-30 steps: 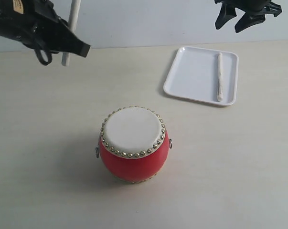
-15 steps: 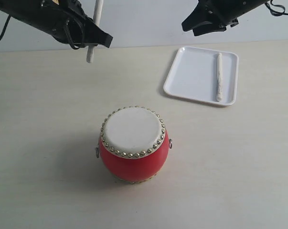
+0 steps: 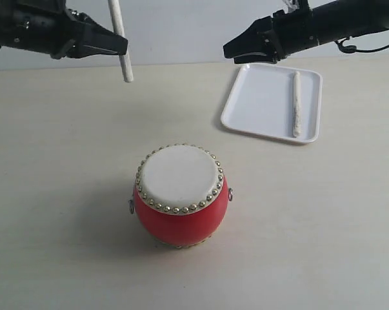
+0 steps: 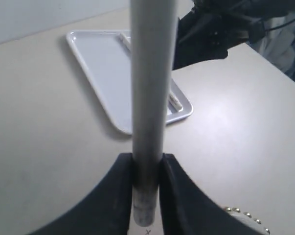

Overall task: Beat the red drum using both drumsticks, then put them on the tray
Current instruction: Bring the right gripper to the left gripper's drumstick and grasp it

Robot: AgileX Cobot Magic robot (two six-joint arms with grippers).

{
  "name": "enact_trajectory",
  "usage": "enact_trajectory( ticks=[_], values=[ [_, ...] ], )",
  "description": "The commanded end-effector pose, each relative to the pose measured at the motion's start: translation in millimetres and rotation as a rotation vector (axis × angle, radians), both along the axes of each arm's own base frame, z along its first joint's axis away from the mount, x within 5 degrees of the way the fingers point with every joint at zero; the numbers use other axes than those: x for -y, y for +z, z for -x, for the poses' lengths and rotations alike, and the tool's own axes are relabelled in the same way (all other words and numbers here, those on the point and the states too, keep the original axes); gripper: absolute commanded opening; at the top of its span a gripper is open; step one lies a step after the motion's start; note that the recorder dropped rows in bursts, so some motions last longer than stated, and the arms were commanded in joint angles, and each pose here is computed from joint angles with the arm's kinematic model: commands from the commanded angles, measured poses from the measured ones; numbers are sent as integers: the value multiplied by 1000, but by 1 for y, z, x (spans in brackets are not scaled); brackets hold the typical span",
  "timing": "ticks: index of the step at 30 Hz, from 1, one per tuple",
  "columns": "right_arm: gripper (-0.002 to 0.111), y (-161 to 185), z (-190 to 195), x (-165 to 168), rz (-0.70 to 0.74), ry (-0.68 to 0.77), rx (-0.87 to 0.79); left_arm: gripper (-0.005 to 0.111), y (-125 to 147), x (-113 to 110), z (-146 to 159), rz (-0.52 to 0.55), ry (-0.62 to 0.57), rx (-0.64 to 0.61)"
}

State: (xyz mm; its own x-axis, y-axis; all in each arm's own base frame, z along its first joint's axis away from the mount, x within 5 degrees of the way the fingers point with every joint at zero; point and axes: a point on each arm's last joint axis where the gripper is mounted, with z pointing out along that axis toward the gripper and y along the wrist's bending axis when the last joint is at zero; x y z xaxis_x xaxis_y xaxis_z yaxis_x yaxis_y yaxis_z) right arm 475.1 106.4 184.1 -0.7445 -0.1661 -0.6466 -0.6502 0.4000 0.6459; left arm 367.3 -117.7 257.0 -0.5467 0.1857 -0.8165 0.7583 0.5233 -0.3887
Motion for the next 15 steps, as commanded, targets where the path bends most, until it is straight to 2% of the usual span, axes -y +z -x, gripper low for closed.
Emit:
enact_trajectory(
  ticks=[1,3,5,7,11,15],
  values=[
    [56,11,9,-43,-79,95,123,0,-28,-16,2,104,-95,28],
    [57,19,12,-63,-169,103,167,0,-39,-16,4,157,-177,54],
    [59,23,15,-74,-213,108,178,0,-47,-16,5,141,-221,78],
    [62,22,18,-81,-201,130,178,0,-48,-17,1,179,-199,88],
    [62,19,24,-93,-171,177,179,0,-49,-17,1,179,-200,104],
    [62,39,27,-93,-187,184,258,0,-49,-17,1,184,-194,83]
  ],
)
